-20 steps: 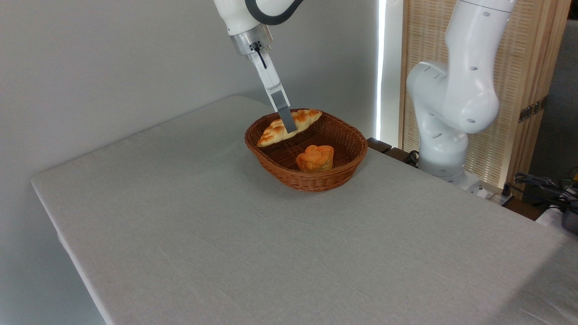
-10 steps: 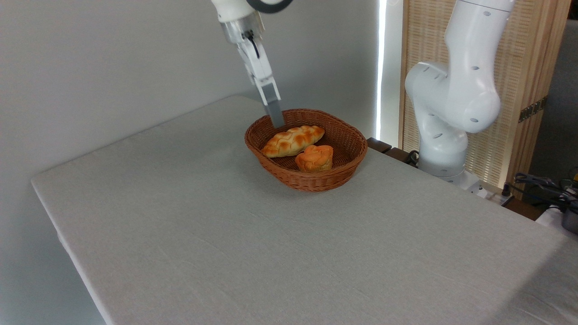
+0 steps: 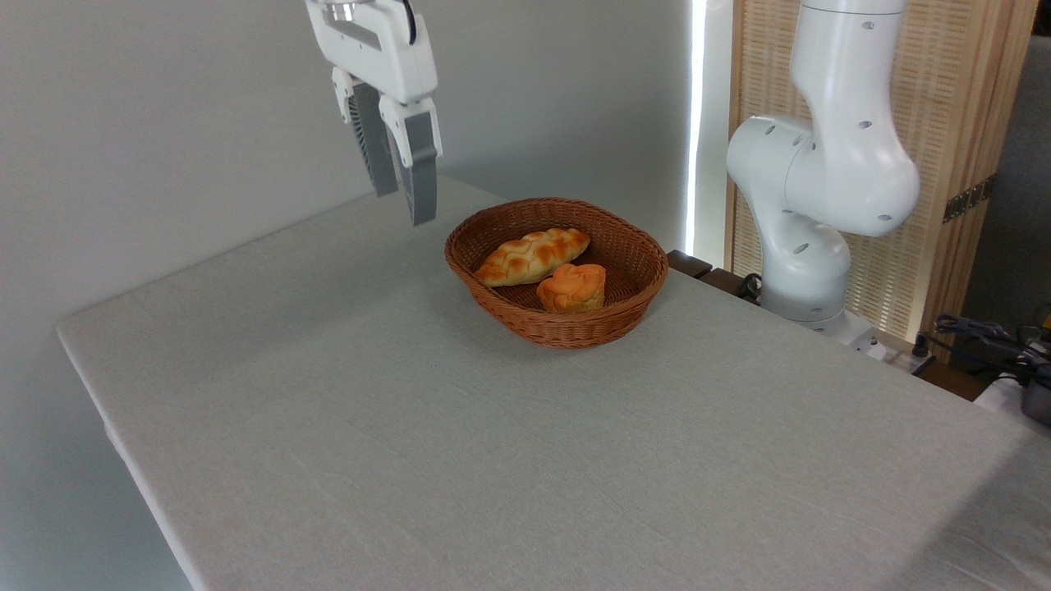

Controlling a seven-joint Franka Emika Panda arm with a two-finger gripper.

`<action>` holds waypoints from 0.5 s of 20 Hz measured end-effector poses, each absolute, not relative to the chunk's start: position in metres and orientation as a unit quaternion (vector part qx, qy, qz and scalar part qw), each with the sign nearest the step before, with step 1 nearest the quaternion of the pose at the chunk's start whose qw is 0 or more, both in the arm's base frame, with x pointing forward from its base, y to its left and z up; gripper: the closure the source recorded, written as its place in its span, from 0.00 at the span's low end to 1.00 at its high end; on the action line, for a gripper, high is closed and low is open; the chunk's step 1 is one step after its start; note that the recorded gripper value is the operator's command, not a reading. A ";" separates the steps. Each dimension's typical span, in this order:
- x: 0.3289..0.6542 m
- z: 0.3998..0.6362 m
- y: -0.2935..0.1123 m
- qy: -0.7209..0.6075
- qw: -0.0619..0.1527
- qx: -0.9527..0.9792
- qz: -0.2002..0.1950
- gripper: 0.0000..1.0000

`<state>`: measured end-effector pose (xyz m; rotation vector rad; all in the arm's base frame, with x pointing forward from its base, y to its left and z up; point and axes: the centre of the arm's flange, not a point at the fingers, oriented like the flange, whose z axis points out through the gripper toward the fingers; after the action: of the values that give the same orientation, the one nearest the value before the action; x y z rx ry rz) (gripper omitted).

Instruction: Put bread into the basket

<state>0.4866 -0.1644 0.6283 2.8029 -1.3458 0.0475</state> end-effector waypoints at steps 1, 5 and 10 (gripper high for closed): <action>0.496 0.629 -0.151 -0.429 0.018 0.903 0.018 0.00; 0.521 0.639 -0.104 -0.396 0.023 0.918 0.024 0.00; 0.532 0.637 -0.077 -0.385 0.026 0.922 0.021 0.00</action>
<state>0.5320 -0.0773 0.6369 2.8507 -1.1907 0.0658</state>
